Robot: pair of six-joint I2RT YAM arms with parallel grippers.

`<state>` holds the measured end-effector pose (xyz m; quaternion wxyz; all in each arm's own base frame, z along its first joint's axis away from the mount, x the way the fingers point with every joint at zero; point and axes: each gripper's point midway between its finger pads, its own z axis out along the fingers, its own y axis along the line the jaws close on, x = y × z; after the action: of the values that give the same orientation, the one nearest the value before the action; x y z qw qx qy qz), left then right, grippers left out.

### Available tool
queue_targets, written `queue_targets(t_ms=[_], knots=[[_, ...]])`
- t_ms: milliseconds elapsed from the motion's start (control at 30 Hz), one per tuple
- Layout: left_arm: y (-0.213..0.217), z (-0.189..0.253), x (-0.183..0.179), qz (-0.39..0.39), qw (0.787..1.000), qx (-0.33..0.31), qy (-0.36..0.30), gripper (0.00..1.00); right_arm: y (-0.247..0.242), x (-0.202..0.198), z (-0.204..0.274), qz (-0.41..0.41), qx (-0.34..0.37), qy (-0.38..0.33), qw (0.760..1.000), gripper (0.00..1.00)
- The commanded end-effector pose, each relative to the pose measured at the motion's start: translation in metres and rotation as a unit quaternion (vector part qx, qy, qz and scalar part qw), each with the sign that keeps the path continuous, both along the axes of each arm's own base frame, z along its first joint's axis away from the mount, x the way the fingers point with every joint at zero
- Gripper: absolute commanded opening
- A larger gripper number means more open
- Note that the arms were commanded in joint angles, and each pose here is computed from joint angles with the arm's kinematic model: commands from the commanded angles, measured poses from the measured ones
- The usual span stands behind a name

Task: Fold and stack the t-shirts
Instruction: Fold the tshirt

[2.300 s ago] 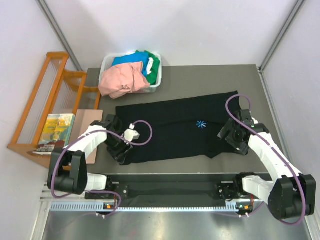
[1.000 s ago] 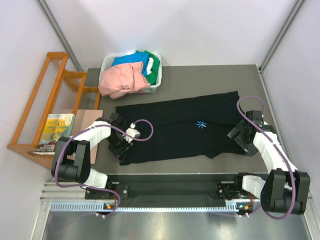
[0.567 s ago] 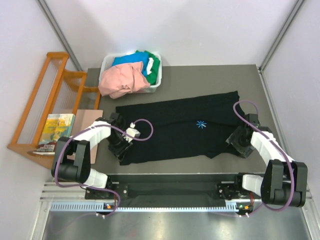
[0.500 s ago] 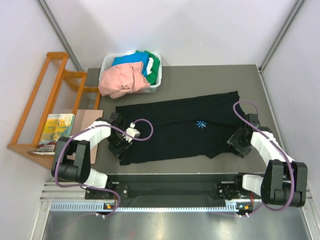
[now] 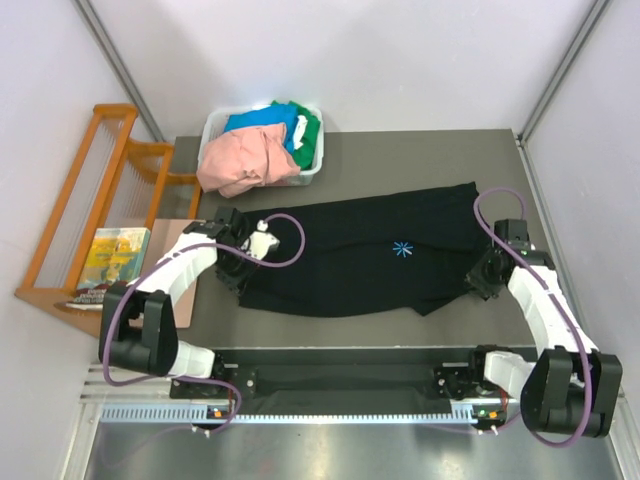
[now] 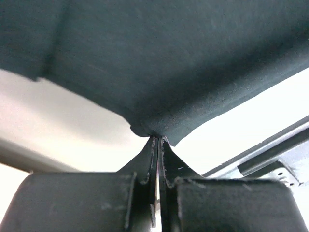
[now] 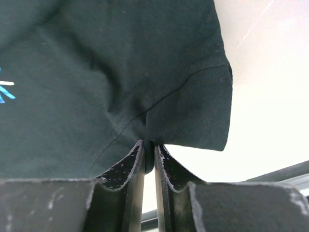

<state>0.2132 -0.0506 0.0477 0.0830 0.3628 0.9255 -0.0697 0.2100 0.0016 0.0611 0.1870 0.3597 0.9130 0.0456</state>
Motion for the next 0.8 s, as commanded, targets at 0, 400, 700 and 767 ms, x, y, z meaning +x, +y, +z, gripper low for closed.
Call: queue_targets(t_ms=[0,400,700,767], knots=[[-0.001,0.028,0.016,0.011,0.999,-0.003,-0.043,0.0,-0.007,0.009,0.03,0.003,-0.019,-0.037,0.999,0.13],[0.007,0.043,0.003,0.016,0.998,0.011,-0.052,0.0,0.006,-0.019,0.043,0.037,0.003,-0.04,0.999,0.13],[0.02,0.067,0.009,0.022,0.995,0.038,-0.091,0.0,0.034,-0.066,0.023,0.064,0.059,0.006,0.996,0.11],[0.021,0.071,0.012,0.024,0.994,0.038,-0.095,0.0,0.04,-0.074,0.014,0.066,0.076,0.015,0.995,0.11]])
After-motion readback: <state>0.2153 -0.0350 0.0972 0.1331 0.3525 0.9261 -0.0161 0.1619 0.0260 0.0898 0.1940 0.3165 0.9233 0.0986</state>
